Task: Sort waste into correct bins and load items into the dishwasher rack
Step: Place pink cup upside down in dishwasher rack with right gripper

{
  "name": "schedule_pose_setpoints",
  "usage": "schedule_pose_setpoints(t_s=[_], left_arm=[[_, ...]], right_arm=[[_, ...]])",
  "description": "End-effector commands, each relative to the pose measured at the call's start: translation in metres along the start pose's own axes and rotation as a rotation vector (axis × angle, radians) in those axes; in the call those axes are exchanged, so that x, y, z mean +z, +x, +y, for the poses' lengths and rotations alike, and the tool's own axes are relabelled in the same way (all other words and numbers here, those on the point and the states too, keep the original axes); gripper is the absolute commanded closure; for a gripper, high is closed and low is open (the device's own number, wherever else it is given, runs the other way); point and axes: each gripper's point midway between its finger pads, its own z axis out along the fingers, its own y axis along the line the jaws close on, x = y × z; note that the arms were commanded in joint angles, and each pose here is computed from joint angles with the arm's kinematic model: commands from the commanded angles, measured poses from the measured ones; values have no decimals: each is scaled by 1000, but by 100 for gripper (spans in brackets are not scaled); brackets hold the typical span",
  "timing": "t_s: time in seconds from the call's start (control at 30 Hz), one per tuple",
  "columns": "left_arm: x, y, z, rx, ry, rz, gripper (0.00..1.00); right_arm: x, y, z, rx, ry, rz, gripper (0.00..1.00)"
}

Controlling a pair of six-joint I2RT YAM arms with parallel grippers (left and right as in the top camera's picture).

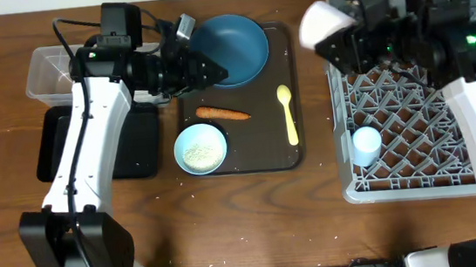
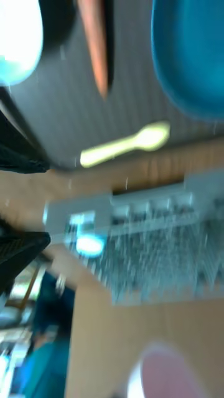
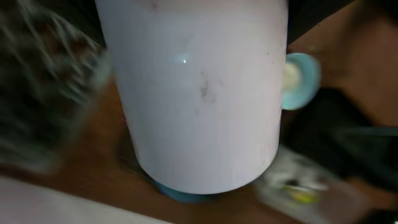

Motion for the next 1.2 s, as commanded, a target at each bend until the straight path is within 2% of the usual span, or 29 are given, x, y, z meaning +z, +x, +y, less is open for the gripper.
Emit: schedule_pose_setpoints(t_s=[0.0,0.27,0.47,0.87,1.17], left_arm=[[9,2,33,32,-230,-8,66],[22,15,61,95,-504,14,66],[19,18,72,120,-622,20,66],[17,20,78,118,-655,25,66],[18,24,80,111,-659,38,65]], right_arm=[[-4,12,-47,114,248,49,49],[32,56,-74,208,317,263,50],[53,88,-89,288,328,408,49],[41,119,-105,397,351,528,47],[70,141,-116,419,349,637,46]])
